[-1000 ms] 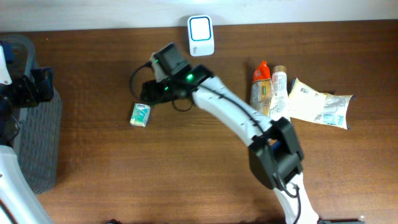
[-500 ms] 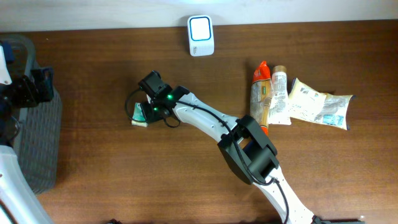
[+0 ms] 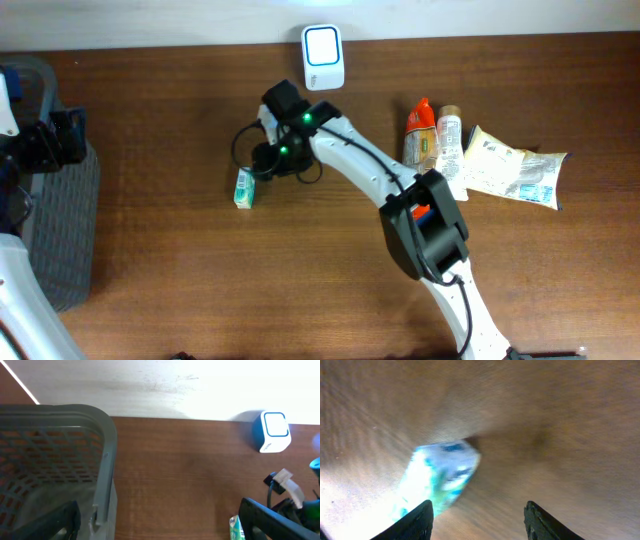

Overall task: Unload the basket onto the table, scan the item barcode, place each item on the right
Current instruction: 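Reach the right gripper to the green Kleenex pack and grasp it, then hold the Kleenex pack barcode over the scanner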

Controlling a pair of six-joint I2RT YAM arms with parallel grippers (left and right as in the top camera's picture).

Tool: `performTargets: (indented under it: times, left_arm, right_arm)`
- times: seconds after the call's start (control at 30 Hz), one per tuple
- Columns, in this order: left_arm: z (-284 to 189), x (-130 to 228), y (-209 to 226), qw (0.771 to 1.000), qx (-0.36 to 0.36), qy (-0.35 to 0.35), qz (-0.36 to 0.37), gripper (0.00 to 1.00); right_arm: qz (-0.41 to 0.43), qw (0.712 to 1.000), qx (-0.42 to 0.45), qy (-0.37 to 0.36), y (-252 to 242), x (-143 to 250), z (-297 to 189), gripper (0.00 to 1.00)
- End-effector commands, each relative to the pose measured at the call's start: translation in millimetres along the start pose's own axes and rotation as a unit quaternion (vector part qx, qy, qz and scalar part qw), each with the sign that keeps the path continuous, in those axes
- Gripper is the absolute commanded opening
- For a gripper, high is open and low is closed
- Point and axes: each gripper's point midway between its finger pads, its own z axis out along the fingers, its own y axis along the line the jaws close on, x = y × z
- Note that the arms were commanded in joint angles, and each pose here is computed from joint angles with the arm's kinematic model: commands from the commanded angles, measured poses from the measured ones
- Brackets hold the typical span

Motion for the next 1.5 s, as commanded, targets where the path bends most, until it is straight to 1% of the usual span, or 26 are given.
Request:
performTargets:
  times: [0.0, 0.1, 0.17, 0.2, 0.23, 0.27, 0.33, 0.37, 0.43, 0.47, 0.5, 0.57, 0.6, 0.63, 0.77, 0.8, 0.87, 0.93, 1.0, 1.03, 1.1, 1.13, 1.2, 1.27, 1.33, 1.47]
  left_arm:
    - [-6, -6, -2, 1.0, 0.001, -0.01, 0.01, 0.99]
    - [-6, -6, -2, 1.0, 0.001, -0.01, 0.01, 0.99]
    - [-6, -6, -2, 1.0, 0.001, -0.011, 0.01, 0.99]
    - [-6, -6, -2, 1.0, 0.001, -0.01, 0.01, 0.99]
    - [-6, -6, -2, 1.0, 0.001, -0.01, 0.01, 0.99]
    - [-6, -6, -2, 1.0, 0.001, -0.01, 0.01, 0.99]
    - [-6, -6, -2, 1.0, 0.001, -0.01, 0.01, 0.99]
    - [-6, -6, -2, 1.0, 0.001, -0.01, 0.01, 0.99]
    - [-6, -6, -2, 1.0, 0.001, -0.01, 0.01, 0.99]
    - [-6, -6, -2, 1.0, 0.001, -0.01, 0.01, 0.99]
    - [-6, -6, -2, 1.0, 0.001, -0.01, 0.01, 0.99]
    - [-6, -6, -2, 1.0, 0.001, -0.01, 0.01, 0.99]
    - [-6, -6, -2, 1.0, 0.001, -0.01, 0.01, 0.99]
    - [-6, -6, -2, 1.0, 0.001, -0.01, 0.01, 0.99]
    - [-6, -6, -2, 1.0, 0.001, -0.01, 0.01, 0.99]
    - [-6, -6, -2, 1.0, 0.001, -0.01, 0.01, 0.99]
    - [-6, -6, -2, 1.0, 0.001, -0.01, 0.01, 0.99]
    - [-6, -6, -2, 1.0, 0.001, -0.01, 0.01, 0.99]
    - [-6, -6, -2, 1.0, 0.001, -0.01, 0.01, 0.99]
    - [-6, -6, -2, 1.0, 0.001, -0.01, 0.01, 0.99]
    - [-6, -6, -2, 1.0, 0.001, -0.01, 0.01, 0.99]
    - [-6, -6, -2, 1.0, 0.001, -0.01, 0.01, 0.99]
    - [-6, -6, -2, 1.0, 0.001, -0.01, 0.01, 0.99]
    - [-6, -6, -2, 1.0, 0.001, -0.011, 0.01, 0.99]
    - [-6, -6, -2, 1.0, 0.001, -0.01, 0.01, 0.99]
    - [-6, -6, -2, 1.0, 0.001, -0.01, 0.01, 0.99]
  right_arm:
    - [0.01, 1.0, 0.006, -0.021, 29, -2, -2, 0.56]
    - [-0.012, 0.999, 0.014, -0.027, 46, 2, 6, 0.56]
    - [-0.015, 0.998, 0.046, -0.035, 39, 2, 9, 0.51]
    - [-0.014, 0.997, 0.06, -0.035, 33, 3, 13, 0.47]
    - [-0.011, 0.996, 0.084, -0.032, 23, 5, 16, 0.42]
    - [-0.01, 0.995, 0.1, -0.024, 16, 10, 17, 0.28]
    - [-0.032, 0.994, 0.102, -0.024, 15, 8, 8, 0.06]
    - [-0.046, 0.993, 0.102, -0.028, 16, 5, -2, 0.04]
    - [-0.091, 0.99, 0.106, -0.03, 21, 3, -33, 0.04]
    - [-0.103, 0.986, 0.128, -0.03, 17, 5, -46, 0.04]
    - [-0.102, 0.977, 0.182, -0.032, 3, 7, -65, 0.04]
    - [-0.1, 0.941, 0.322, -0.027, -37, 14, -102, 0.04]
    - [-0.1, 0.927, 0.361, -0.017, -51, 18, -108, 0.04]
    - [-0.101, 0.918, 0.383, -0.002, -62, 22, -102, 0.04]
    - [-0.106, 0.91, 0.396, 0.06, -86, 43, -51, 0.04]
    - [-0.111, 0.913, 0.387, 0.07, -80, 49, -41, 0.08]
    - [-0.123, 0.928, 0.344, 0.07, -55, 54, -24, 0.36]
    - [-0.132, 0.936, 0.316, 0.08, -36, 63, -17, 0.52]
    - [-0.13, 0.939, 0.311, 0.073, -27, 58, -33, 0.57]
    - [-0.122, 0.942, 0.307, 0.051, -21, 43, -60, 0.58]
    - [-0.094, 0.949, 0.302, 0.011, -27, 18, -107, 0.65]
    - [-0.082, 0.96, 0.269, 0.015, -35, 11, -120, 0.65]
    - [-0.055, 0.982, 0.17, 0.053, -50, 18, -120, 0.64]
    - [-0.012, 0.99, 0.109, 0.084, -74, 32, -111, 0.62]
    - [0.016, 0.99, 0.085, 0.108, -91, 49, -91, 0.56]
    - [0.008, 0.993, 0.062, 0.105, -90, 60, -51, 0.56]
